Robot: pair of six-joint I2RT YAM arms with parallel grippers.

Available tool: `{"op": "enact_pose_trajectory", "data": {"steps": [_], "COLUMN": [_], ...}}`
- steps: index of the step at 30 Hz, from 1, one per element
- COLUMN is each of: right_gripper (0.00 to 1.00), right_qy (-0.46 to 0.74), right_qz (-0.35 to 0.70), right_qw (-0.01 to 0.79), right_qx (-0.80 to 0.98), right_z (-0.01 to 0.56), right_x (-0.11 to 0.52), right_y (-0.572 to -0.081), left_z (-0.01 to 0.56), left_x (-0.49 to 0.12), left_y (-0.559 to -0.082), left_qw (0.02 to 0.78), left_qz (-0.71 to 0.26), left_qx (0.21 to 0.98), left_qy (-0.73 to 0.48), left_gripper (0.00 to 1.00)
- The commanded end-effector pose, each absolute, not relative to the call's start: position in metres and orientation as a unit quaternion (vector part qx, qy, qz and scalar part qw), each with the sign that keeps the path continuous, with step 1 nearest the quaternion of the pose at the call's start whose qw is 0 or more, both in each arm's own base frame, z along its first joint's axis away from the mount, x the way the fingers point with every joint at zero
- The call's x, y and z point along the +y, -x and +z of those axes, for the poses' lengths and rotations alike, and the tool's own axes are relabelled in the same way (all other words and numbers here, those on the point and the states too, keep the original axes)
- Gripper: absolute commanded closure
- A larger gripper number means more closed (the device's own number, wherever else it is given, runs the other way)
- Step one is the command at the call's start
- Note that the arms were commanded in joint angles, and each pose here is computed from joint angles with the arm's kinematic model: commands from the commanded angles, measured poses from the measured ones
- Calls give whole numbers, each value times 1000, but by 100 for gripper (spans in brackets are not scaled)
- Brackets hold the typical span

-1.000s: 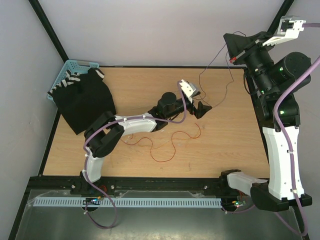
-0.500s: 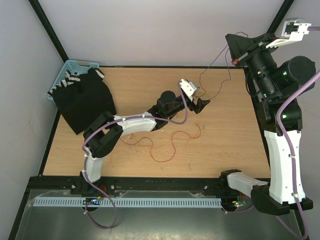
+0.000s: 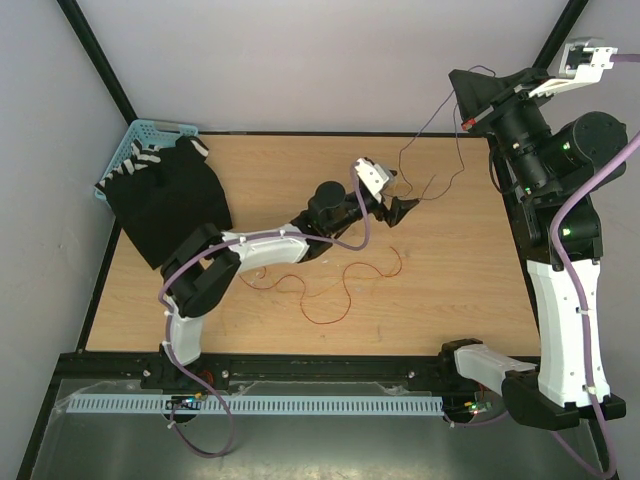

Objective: Zip-tie the wires
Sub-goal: Place the cable at the center of the board.

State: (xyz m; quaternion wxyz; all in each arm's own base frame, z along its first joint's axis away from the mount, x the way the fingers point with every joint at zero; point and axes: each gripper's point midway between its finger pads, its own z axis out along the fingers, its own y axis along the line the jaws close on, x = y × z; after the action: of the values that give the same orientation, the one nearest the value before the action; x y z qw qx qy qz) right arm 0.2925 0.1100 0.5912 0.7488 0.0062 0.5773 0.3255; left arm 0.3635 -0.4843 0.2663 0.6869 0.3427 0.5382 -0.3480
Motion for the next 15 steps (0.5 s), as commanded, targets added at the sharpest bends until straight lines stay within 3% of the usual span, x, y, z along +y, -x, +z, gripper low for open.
{"op": "enact_pose_trajectory", "data": {"steps": [1,15], "right_gripper": [100,100], "right_qy": [5,7], "right_qz": [330,329], "right_qw": [763,766], "right_qx": [556,552], "right_z": [605,608], "right_x": [110,109], "right_y": [-282,-276], "left_z": [295,274], "left_x": [-474,-441], "left_y": [-355,-354], "left_qw": [704,681], "left_qz": [-363,-368], "left_qx": [506,509], "left_qy": [-340,-376], "left_gripper": [15,1]}}
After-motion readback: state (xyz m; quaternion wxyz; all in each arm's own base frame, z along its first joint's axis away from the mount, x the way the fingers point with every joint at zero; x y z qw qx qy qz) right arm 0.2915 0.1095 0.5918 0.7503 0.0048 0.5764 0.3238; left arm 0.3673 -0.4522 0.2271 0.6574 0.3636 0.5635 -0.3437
